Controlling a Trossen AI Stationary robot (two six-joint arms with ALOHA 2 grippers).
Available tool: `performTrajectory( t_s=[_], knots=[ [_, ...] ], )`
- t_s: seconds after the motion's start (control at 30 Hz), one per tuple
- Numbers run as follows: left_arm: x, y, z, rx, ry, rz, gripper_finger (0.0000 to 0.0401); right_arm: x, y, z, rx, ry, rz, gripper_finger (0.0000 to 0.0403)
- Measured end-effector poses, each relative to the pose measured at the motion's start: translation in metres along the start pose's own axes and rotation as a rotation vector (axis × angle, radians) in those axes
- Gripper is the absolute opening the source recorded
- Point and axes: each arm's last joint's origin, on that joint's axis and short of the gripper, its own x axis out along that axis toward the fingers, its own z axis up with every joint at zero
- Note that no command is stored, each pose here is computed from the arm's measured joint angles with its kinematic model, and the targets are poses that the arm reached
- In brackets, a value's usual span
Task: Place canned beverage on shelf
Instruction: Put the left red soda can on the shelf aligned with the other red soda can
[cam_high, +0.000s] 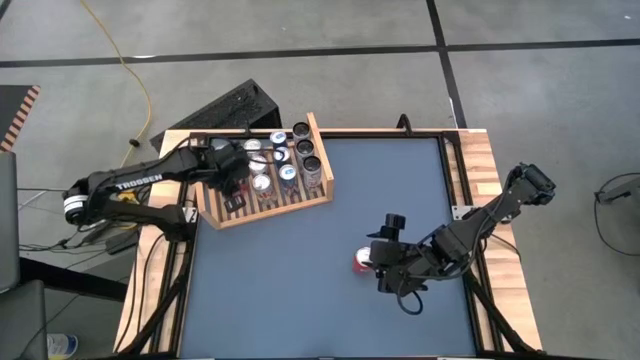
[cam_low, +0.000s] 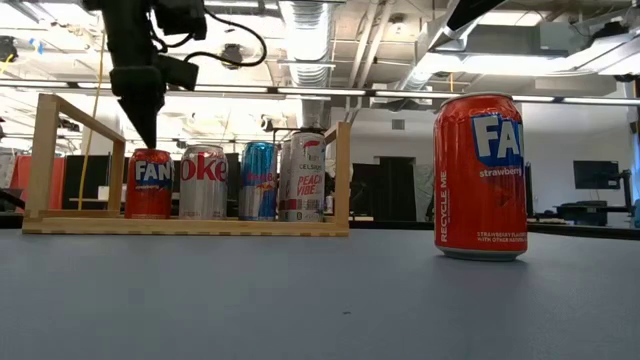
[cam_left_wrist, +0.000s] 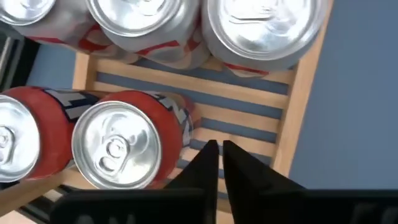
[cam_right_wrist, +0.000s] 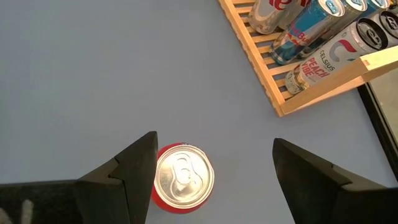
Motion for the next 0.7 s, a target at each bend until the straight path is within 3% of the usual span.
performTrajectory(
  t_s=[0.7],
  knots=[
    [0.018,0.003,-0.021,-0.041,0.13,0.214,0.0,0.0,0.0,0.0,0.011,-0.002,0.002,0.0291]
  ],
)
